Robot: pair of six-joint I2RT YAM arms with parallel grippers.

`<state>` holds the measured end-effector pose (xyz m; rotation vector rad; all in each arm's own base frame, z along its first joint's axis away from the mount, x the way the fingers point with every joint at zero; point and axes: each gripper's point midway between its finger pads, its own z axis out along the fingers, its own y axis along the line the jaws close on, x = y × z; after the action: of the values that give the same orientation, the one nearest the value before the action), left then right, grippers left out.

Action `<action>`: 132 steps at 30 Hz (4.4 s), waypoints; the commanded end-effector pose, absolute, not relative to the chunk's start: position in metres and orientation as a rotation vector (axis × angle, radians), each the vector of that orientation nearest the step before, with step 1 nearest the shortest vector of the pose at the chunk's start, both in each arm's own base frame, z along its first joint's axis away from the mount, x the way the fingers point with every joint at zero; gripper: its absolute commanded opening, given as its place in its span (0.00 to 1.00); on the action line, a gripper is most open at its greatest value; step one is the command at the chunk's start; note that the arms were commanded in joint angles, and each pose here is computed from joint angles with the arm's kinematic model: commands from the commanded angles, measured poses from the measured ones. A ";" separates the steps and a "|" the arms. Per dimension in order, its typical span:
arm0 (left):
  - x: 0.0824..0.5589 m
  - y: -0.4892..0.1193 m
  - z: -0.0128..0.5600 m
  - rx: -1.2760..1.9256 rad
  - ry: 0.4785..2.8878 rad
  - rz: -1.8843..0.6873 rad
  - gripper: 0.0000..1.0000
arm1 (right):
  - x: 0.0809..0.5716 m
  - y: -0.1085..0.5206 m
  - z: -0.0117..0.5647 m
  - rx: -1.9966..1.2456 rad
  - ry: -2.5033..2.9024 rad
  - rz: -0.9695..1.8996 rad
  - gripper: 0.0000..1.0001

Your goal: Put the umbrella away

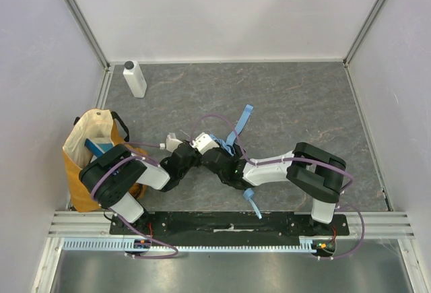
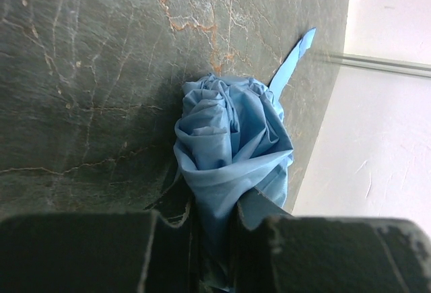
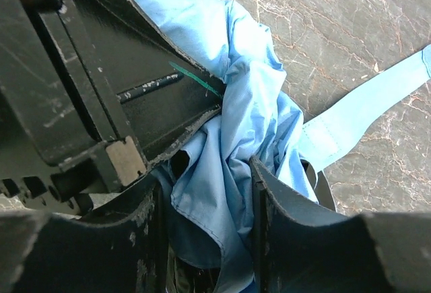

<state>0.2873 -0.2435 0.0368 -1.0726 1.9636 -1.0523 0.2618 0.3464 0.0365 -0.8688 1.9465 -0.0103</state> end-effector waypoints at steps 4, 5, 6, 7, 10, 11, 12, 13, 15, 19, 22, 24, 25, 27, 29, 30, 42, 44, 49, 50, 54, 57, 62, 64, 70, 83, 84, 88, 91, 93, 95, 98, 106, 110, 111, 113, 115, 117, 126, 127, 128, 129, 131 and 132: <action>0.278 -0.250 0.025 -1.093 2.049 -1.041 0.03 | 0.228 0.315 -0.033 -1.099 2.061 -0.008 0.00; 0.278 -0.251 0.027 -1.066 2.040 -1.056 0.10 | 0.223 0.317 -0.035 -1.120 2.076 0.054 0.00; 0.278 -0.251 0.029 -1.037 2.033 -1.070 0.21 | 0.218 0.319 -0.036 -1.143 2.085 0.118 0.00; 0.279 -0.252 0.035 -0.988 2.010 -1.094 0.31 | 0.216 0.319 -0.037 -1.149 2.097 0.155 0.00; 0.280 -0.249 0.041 -0.922 1.977 -1.117 0.74 | 0.210 0.317 -0.041 -1.177 2.148 0.271 0.00; 0.281 -0.248 0.042 -0.910 1.977 -1.120 0.84 | 0.210 0.315 -0.042 -1.143 2.173 0.325 0.00; 0.281 -0.249 0.043 -0.891 1.980 -1.133 0.87 | 0.213 0.312 -0.040 -1.113 2.189 0.362 0.00; 0.280 -0.248 0.043 -0.883 1.979 -1.140 0.88 | 0.213 0.308 -0.040 -1.100 2.209 0.403 0.00; 0.279 -0.247 0.044 -0.852 1.972 -1.155 0.89 | 0.215 0.309 -0.034 -1.072 2.222 0.488 0.00; 0.274 -0.243 0.036 -0.837 1.990 -1.144 0.90 | 0.213 0.313 -0.027 -1.035 2.248 0.673 0.00; 0.275 -0.242 0.031 -0.830 1.997 -1.136 0.91 | 0.212 0.317 -0.020 -0.991 2.255 0.828 0.00; 0.276 -0.244 0.029 -0.824 2.005 -1.128 0.92 | 0.215 0.319 -0.015 -0.939 2.257 0.930 0.00; 0.276 -0.244 0.027 -0.825 2.008 -1.126 0.92 | 0.216 0.320 -0.014 -0.910 2.265 0.982 0.00; 0.278 -0.241 0.029 -0.821 1.984 -1.119 0.92 | 0.220 0.324 -0.008 -0.860 2.265 1.072 0.00; 0.280 -0.238 0.028 -0.815 1.974 -1.100 0.92 | 0.223 0.326 -0.001 -0.823 2.257 1.141 0.00; 0.281 -0.238 0.027 -0.809 1.979 -1.093 0.92 | 0.226 0.326 0.003 -0.793 2.250 1.170 0.00; 0.284 -0.251 0.021 -0.816 2.007 -1.140 0.83 | 0.235 0.350 0.065 -0.645 2.082 1.534 0.00; 0.285 -0.251 0.022 -0.812 2.003 -1.142 0.83 | 0.236 0.353 0.075 -0.622 2.053 1.586 0.00; 0.287 -0.253 0.026 -0.787 1.998 -1.144 0.83 | 0.230 0.359 0.094 -0.590 1.987 1.709 0.00; 0.287 -0.254 0.027 -0.787 1.997 -1.150 0.83 | 0.229 0.359 0.095 -0.594 1.980 1.722 0.00; 0.288 -0.256 0.034 -0.768 1.974 -1.178 0.81 | 0.224 0.358 0.088 -0.609 2.000 1.739 0.00; 0.289 -0.257 0.038 -0.748 1.965 -1.184 0.72 | 0.222 0.355 0.075 -0.600 2.038 1.727 0.00; 0.291 -0.259 0.042 -0.725 1.946 -1.202 0.36 | 0.218 0.354 0.061 -0.612 2.069 1.733 0.00; 0.291 -0.259 0.041 -0.722 1.949 -1.196 0.26 | 0.218 0.354 0.059 -0.617 2.076 1.727 0.00; 0.292 -0.259 0.043 -0.702 1.936 -1.196 0.02 | 0.225 0.351 0.048 -0.619 2.145 1.622 0.00; 0.290 -0.261 0.029 -0.759 1.970 -1.209 0.02 | 0.260 0.305 0.032 -0.694 2.364 0.844 0.73; 0.290 -0.260 0.029 -0.766 1.969 -1.208 0.02 | 0.257 0.309 0.034 -0.736 2.346 0.809 0.77; 0.290 -0.259 0.024 -0.793 1.995 -1.179 0.02 | 0.248 0.321 0.047 -0.860 2.240 0.713 0.90; 0.289 -0.257 0.016 -0.848 2.039 -1.143 0.02 | 0.239 0.338 0.054 -0.934 2.174 0.754 0.93; 0.287 -0.257 0.009 -0.875 2.080 -1.108 0.02 | 0.232 0.347 0.049 -0.971 2.170 0.784 0.93; 0.287 -0.256 0.008 -0.889 2.094 -1.094 0.02 | 0.230 0.352 0.044 -1.014 2.160 0.722 0.93; 0.286 -0.255 0.007 -0.914 2.117 -1.071 0.02 | 0.229 0.355 0.040 -1.048 2.142 0.609 0.94; 0.284 -0.255 -0.003 -0.972 2.184 -1.020 0.02 | 0.246 0.338 0.041 -1.054 2.077 0.106 0.91; 0.282 -0.257 -0.006 -0.981 2.196 -1.026 0.02 | 0.248 0.337 0.045 -1.066 2.034 0.009 0.77; 0.282 -0.257 -0.007 -0.984 2.196 -1.025 0.02 | 0.250 0.336 0.046 -1.059 2.027 -0.017 0.73; 0.282 -0.257 -0.006 -0.984 2.199 -1.024 0.02 | 0.252 0.333 0.048 -1.043 2.011 -0.074 0.68; 0.282 -0.257 -0.007 -0.987 2.201 -1.020 0.02 | 0.252 0.335 0.046 -1.056 2.008 -0.086 0.66; 0.283 -0.257 -0.006 -0.983 2.201 -1.020 0.02 | 0.251 0.335 0.043 -1.067 2.010 -0.096 0.59; 0.283 -0.257 -0.003 -0.932 2.194 -1.021 0.02 | 0.242 0.331 0.013 -1.161 2.056 -0.026 0.00; 0.284 -0.258 -0.001 -0.923 2.189 -1.028 0.02 | 0.237 0.332 0.006 -1.188 2.067 0.013 0.00; 0.285 -0.260 0.002 -0.908 2.182 -1.044 0.02 | 0.233 0.332 0.001 -1.206 2.082 0.046 0.00; 0.286 -0.263 0.007 -0.881 2.171 -1.065 0.02 | 0.228 0.330 -0.006 -1.224 2.104 0.083 0.00; 0.288 -0.266 0.015 -0.834 2.153 -1.087 0.02 | 0.226 0.334 -0.008 -1.208 2.121 0.195 0.00; 0.289 -0.267 0.018 -0.807 2.145 -1.094 0.02 | 0.222 0.335 -0.010 -1.210 2.131 0.249 0.00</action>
<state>0.2999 -0.2670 0.0336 -0.9312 2.0552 -1.1735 0.2584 0.3304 0.0337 -0.9988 2.0582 0.0281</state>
